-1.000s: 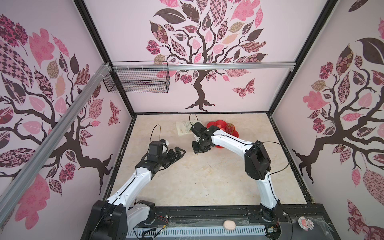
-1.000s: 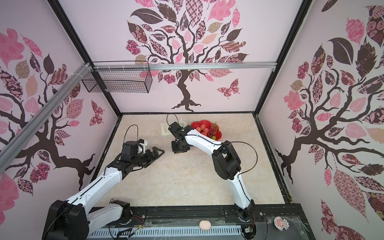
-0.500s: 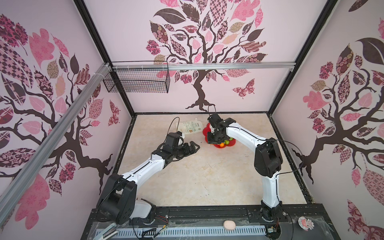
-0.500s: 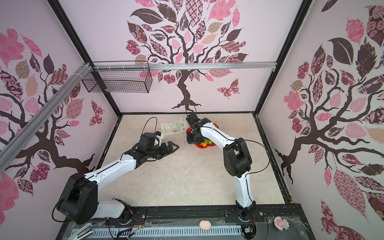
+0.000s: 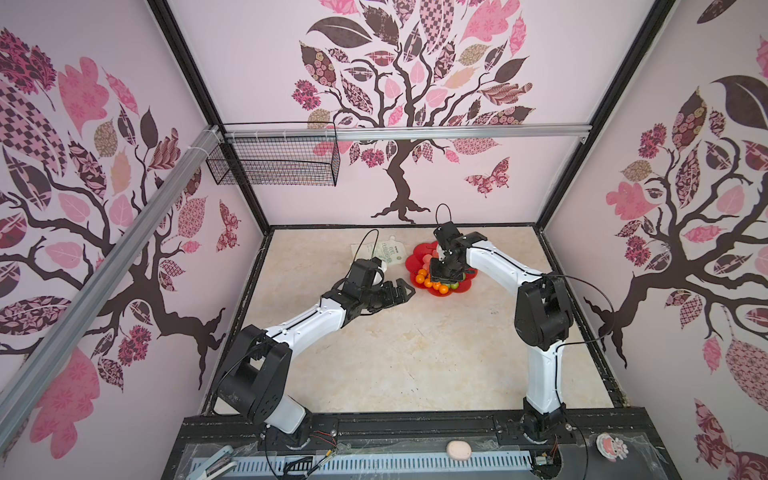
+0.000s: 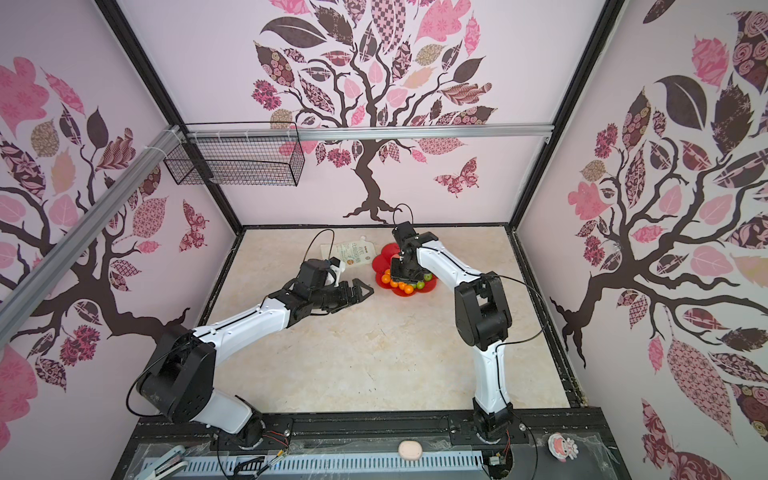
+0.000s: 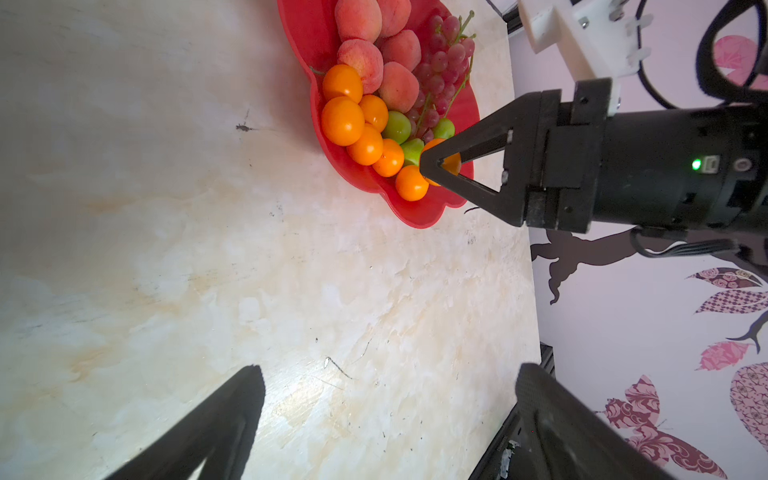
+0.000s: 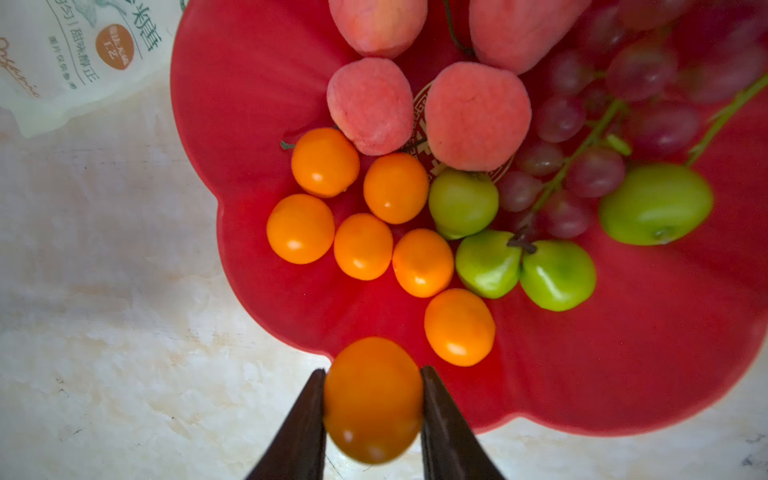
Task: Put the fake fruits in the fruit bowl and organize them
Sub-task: 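Lower the kumquat into the bowl and open the right gripper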
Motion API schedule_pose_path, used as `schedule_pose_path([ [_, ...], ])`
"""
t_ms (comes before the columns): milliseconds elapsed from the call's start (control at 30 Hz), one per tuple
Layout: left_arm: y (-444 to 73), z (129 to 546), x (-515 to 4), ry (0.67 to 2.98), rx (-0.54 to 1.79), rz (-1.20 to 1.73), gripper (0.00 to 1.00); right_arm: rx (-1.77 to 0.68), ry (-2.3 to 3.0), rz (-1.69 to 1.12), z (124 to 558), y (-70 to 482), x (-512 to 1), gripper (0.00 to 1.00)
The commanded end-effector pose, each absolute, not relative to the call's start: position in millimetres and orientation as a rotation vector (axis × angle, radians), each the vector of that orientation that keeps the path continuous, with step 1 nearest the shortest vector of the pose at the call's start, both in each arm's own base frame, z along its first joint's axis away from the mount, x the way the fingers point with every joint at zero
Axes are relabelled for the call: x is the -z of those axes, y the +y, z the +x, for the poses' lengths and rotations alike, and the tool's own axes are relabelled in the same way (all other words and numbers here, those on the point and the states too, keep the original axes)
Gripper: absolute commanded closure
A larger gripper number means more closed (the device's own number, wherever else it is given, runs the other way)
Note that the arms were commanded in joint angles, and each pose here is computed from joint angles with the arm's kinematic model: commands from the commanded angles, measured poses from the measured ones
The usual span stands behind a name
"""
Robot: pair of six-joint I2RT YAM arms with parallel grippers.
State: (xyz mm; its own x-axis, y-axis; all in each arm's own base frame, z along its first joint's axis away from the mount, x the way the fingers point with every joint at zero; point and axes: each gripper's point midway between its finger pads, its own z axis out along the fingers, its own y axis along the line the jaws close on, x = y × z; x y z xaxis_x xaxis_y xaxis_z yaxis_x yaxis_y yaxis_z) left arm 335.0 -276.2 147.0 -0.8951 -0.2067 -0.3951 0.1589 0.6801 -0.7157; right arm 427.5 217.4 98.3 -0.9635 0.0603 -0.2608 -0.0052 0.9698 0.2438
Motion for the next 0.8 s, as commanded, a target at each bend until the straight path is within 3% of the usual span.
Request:
schedule_pose_path([
  [0, -282.3, 341.5, -161.4, 2.398, 1.119, -0.004, 0.02, -0.365, 2.854, 0.036, 434.9, 220.4, -94.9, 0.64],
  [767, -279.0, 338.0, -153.2, 2.417, 1.107, -0.02, 0.02, -0.304, 2.978, 0.03, 423.1, 216.4, -54.3, 0.61],
])
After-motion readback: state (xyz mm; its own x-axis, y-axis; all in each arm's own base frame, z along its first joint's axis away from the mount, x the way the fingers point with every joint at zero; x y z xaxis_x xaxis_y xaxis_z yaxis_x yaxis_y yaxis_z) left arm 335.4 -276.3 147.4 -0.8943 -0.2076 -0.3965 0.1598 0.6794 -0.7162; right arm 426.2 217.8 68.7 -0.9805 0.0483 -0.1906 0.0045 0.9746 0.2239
